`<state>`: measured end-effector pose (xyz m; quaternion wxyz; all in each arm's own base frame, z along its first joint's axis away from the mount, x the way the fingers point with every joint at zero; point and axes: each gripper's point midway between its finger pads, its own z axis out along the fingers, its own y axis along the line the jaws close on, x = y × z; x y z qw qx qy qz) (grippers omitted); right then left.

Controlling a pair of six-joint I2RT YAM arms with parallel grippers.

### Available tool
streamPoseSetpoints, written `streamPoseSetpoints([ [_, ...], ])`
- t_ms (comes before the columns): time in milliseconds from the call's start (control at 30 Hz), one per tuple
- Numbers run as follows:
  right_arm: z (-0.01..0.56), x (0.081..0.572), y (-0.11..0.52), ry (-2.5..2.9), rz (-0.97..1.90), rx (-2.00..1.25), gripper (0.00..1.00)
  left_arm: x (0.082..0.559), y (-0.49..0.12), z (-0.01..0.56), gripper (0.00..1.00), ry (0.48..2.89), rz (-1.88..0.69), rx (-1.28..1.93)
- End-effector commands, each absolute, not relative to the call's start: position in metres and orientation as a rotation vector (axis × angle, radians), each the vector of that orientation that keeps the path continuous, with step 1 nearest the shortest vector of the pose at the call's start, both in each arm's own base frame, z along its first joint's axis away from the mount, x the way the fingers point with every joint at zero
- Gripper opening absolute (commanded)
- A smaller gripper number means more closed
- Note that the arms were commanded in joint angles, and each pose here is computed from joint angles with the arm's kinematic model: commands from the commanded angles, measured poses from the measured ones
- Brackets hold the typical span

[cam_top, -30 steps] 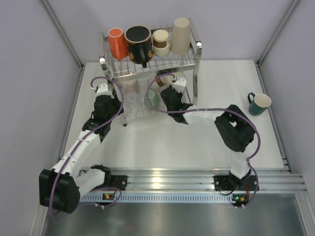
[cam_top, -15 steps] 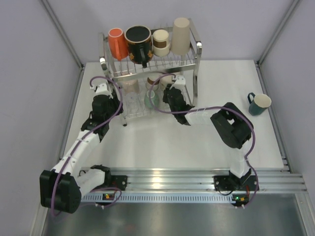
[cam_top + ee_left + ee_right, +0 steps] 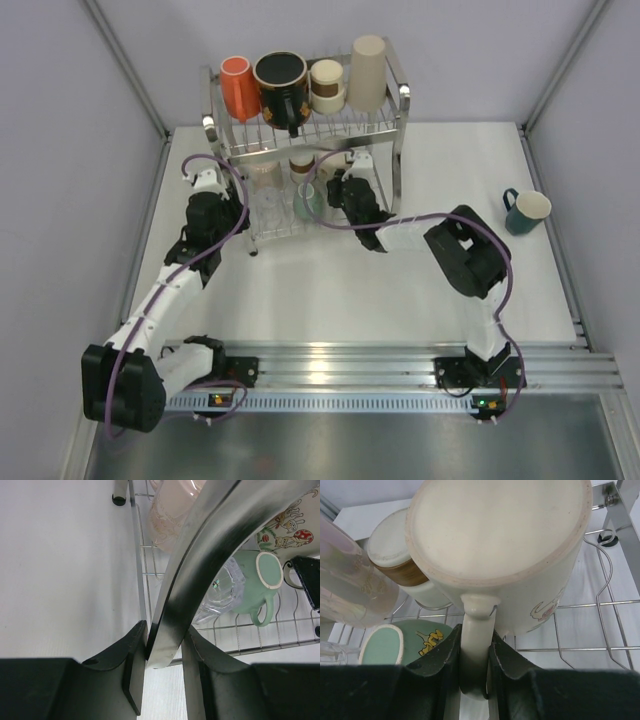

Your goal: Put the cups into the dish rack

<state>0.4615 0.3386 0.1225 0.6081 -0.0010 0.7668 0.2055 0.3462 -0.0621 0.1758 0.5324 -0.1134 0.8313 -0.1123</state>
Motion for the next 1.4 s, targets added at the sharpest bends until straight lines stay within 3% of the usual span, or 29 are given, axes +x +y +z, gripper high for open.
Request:
streamPoseSetpoints([
  [0,0.170,0.480,0.349,1.628,0.554,0.014,0.00,0.361,-0.062,0.187,0.00,1.908,-0.317,-0.340],
  [300,0.156,0.502,0.324,1.724,0.365,0.073,0.01,0.361,-0.058,0.192,0.00,1.901,-0.302,-0.349],
  [533,0.148,0.507,0.312,1.745,0.314,0.090,0.20,0.364,-0.060,0.193,0.00,1.901,-0.327,-0.364],
  [567,0.153,0.507,0.312,1.735,0.326,0.084,0.30,0.364,-0.060,0.194,0.00,1.900,-0.330,-0.361],
  [767,0.183,0.487,0.323,1.695,0.418,-0.066,0.47,0.359,-0.061,0.187,0.00,1.942,-0.319,-0.339],
  [1067,0.196,0.412,0.327,1.723,0.607,-0.238,0.48,0.348,-0.065,0.188,0.00,1.954,-0.357,-0.347],
  [1267,0.218,0.366,0.307,1.695,0.729,-0.178,0.39,0.341,-0.064,0.181,0.00,1.990,-0.355,-0.352],
  [1367,0.197,0.335,0.290,1.728,0.793,-0.105,0.41,0.336,-0.065,0.179,0.00,2.000,-0.366,-0.356],
])
